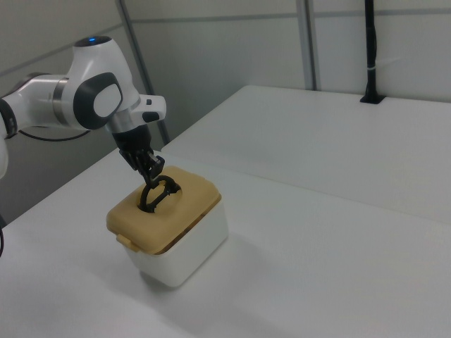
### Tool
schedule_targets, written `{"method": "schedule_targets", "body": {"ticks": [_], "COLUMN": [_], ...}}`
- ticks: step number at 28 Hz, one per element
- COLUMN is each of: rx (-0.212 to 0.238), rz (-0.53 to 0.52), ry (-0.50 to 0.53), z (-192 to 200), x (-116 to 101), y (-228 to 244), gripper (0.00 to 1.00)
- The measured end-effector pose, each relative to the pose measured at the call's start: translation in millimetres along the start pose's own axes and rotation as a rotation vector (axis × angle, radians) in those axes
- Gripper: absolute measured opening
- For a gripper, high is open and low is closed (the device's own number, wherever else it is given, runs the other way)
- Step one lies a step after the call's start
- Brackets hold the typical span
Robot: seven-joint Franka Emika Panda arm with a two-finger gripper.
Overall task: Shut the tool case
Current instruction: 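Carry the lid over the white box and lower it onto the rim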
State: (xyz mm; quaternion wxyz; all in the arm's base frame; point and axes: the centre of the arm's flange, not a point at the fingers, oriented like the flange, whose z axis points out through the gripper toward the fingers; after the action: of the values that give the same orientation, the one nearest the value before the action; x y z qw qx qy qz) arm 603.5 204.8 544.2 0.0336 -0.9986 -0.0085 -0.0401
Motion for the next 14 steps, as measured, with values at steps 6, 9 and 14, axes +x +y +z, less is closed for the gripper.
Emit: {"method": "schedule_targets", "body": {"ticks": [6,9,14], "rx": [-0.007,-0.014,-0.013], "rz": [0.013,0.016,0.026], "ry": [-0.004,-0.002,0.013], "z": [12,17,23], "x": [4,7,11], "y": [-1,0,-2], "gripper": [0.11,0.11,0.11]}}
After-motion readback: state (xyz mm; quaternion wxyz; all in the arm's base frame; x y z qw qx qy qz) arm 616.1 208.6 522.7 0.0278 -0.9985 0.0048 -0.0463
